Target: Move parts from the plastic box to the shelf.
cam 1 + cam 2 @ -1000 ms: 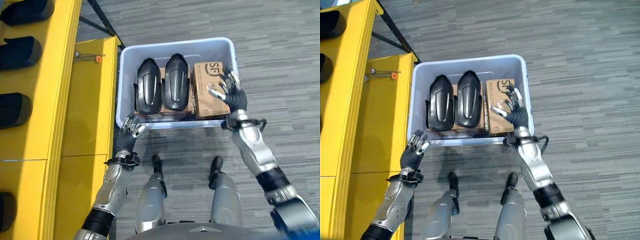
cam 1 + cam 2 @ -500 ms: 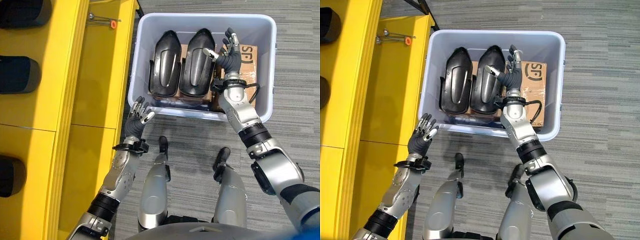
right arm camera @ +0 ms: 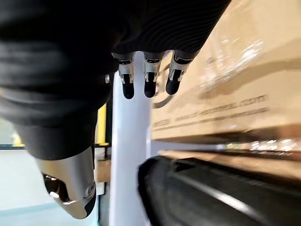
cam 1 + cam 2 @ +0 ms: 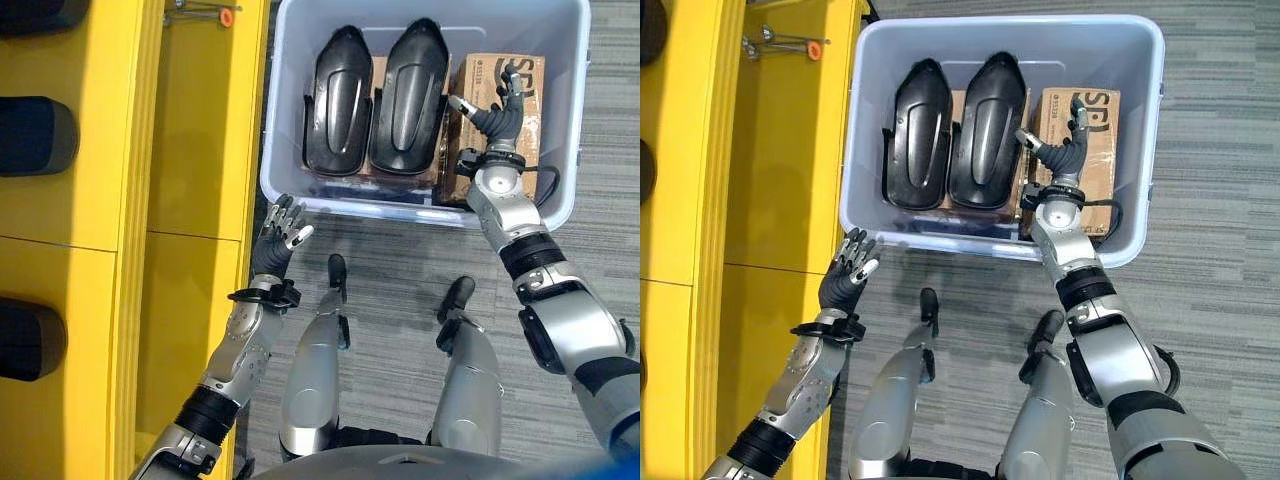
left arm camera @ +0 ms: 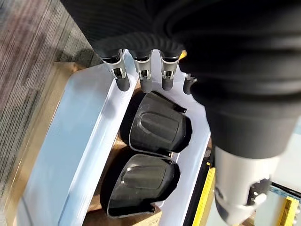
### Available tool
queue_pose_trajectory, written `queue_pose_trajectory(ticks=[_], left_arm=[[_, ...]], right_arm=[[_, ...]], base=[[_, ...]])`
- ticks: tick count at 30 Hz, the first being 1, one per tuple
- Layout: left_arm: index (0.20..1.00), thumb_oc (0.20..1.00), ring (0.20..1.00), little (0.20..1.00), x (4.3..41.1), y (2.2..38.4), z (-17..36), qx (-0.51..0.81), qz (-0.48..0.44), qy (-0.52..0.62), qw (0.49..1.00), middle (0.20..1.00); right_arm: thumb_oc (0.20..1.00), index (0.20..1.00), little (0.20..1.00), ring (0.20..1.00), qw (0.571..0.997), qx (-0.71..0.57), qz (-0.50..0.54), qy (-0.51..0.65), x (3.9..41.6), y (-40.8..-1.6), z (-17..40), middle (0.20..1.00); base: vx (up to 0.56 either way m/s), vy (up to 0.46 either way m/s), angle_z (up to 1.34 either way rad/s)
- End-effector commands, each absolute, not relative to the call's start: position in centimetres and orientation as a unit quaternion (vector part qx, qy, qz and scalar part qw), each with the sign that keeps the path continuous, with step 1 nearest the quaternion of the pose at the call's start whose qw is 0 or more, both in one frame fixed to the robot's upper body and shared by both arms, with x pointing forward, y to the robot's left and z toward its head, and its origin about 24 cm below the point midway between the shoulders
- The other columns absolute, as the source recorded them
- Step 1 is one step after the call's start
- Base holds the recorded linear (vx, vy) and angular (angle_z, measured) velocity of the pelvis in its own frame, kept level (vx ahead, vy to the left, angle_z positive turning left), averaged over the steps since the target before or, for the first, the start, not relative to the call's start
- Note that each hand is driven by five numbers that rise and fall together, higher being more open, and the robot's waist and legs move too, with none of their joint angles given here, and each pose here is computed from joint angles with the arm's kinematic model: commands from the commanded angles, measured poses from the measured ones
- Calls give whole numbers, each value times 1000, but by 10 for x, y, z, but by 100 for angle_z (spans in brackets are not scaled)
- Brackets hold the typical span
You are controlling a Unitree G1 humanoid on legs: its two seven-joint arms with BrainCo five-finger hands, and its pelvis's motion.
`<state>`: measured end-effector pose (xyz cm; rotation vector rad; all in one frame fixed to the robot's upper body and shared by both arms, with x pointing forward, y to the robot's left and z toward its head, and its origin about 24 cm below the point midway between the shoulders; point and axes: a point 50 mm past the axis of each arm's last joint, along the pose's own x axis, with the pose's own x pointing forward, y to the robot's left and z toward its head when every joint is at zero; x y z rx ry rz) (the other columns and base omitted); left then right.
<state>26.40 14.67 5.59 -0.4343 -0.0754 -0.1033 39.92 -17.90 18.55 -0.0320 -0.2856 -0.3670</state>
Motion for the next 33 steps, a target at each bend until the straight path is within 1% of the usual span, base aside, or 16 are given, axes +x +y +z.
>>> queue_pose_trajectory(ticks=[1,6,10,15,18,23,33], left_arm=[[1000,1000,1000,1000,267,154,89,-205,-64,-113,970,1000],[1000,1000,1000,1000,268,150,88,-208,-66,-110,970,1000],[1000,1000,1000,1000,269,148,89,-210,-66,-112,969,1000],[1000,1000,1000,1000,270,150,89,-214,-59,-114,968,1000],[1000,1000,1000,1000,270,151,89,-214,-57,-114,968,1000],[1000,1000,1000,1000,269,150,90,-215,-58,-114,968,1000],[1000,1000,1000,1000,269,147,90,-213,-62,-115,968,1000]], right_arm=[[1000,1000,1000,1000,965,15,-148,-216,404,-154,235,1000],[1000,1000,1000,1000,977,16,-136,-166,409,-146,210,1000],[1000,1000,1000,1000,983,11,-105,-149,408,-128,197,1000],[1000,1000,1000,1000,984,6,-49,-171,400,-100,200,1000],[1000,1000,1000,1000,984,13,-40,-173,398,-94,199,1000],[1000,1000,1000,1000,986,10,-56,-157,402,-99,195,1000],[1000,1000,1000,1000,985,5,-112,-130,411,-127,192,1000]], base=[[0,0,0],[0,0,0],[0,0,0],[0,0,0],[-9,-1,4],[-5,5,3],[-1,1,1]])
